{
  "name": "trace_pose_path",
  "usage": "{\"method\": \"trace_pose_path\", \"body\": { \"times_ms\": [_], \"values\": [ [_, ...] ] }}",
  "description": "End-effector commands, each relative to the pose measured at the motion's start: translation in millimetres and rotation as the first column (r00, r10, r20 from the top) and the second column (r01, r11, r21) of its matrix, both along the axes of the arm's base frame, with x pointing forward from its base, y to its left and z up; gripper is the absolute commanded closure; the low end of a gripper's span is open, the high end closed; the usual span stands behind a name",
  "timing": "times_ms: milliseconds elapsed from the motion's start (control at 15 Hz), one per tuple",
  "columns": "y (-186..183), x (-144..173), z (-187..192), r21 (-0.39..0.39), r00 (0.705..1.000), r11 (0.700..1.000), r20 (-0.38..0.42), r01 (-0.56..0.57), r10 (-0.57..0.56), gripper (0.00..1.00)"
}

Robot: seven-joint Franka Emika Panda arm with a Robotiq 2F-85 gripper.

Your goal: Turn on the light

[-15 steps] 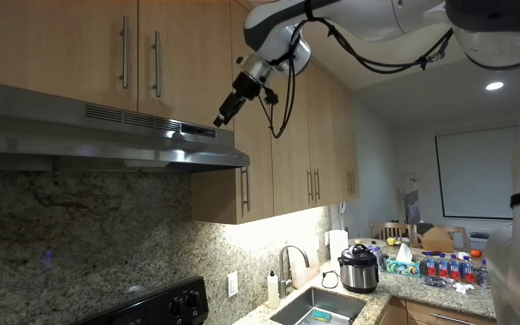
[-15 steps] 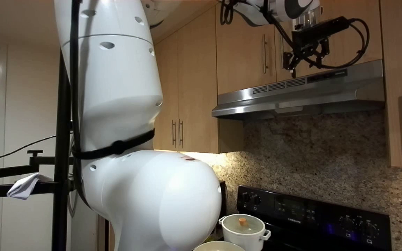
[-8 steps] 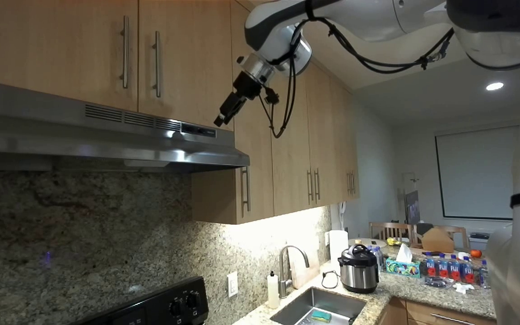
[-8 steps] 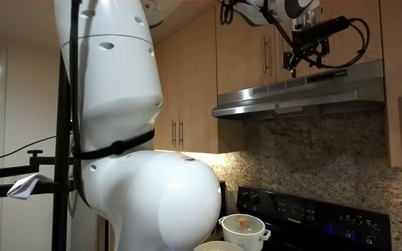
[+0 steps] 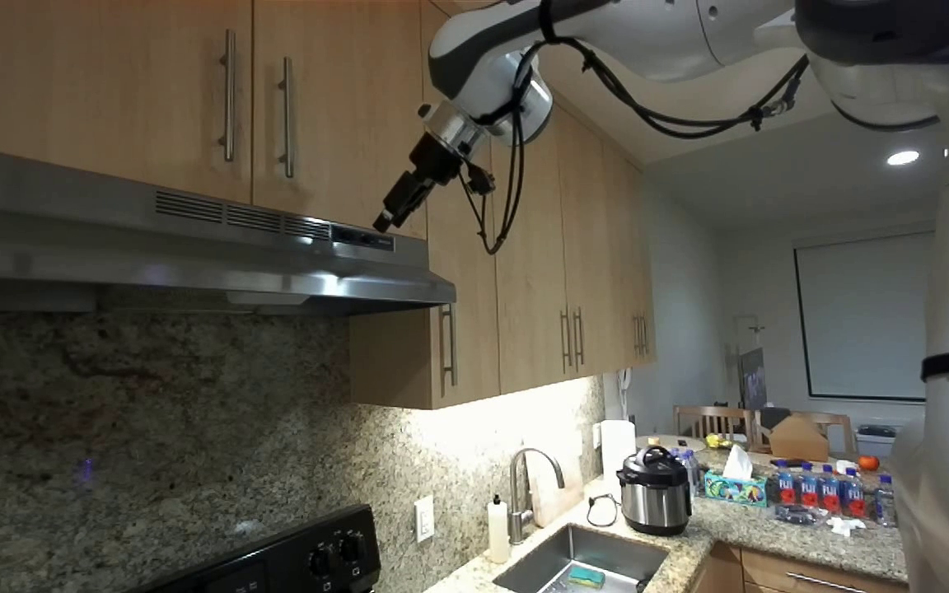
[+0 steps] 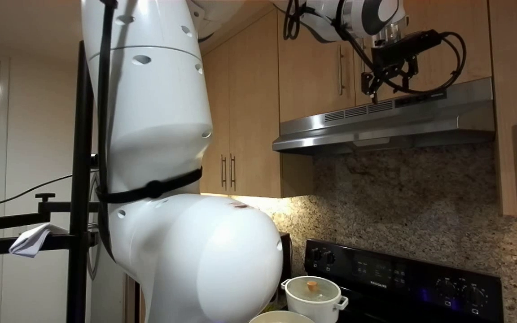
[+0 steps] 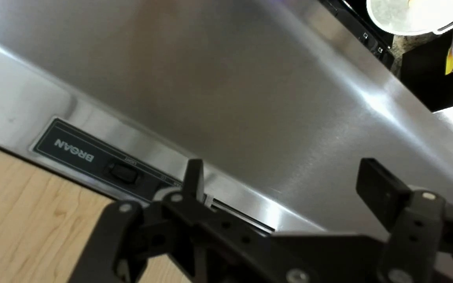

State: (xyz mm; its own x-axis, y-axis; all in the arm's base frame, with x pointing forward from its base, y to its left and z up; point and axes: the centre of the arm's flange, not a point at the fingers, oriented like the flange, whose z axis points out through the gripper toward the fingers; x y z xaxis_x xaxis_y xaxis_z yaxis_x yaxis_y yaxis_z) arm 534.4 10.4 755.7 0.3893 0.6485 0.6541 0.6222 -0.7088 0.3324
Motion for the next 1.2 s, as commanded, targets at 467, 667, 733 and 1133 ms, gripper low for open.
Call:
{"method": "trace_pose_path", "body": {
  "times_ms": [467, 667, 733, 1133],
  "values": [
    [18, 63, -11, 0.228, 0.999, 0.973, 0.013, 0.047, -0.051, 0.00],
    [8, 74, -20, 0.290, 0.996, 0.954, 0.002, 0.081, -0.085, 0.00],
    [5, 77, -21, 0.304, 0.996, 0.948, 0.001, 0.089, -0.094, 0.00],
    [-15, 87, -5, 0.342, 0.987, 0.927, -0.001, 0.152, -0.162, 0.00]
  ]
}}
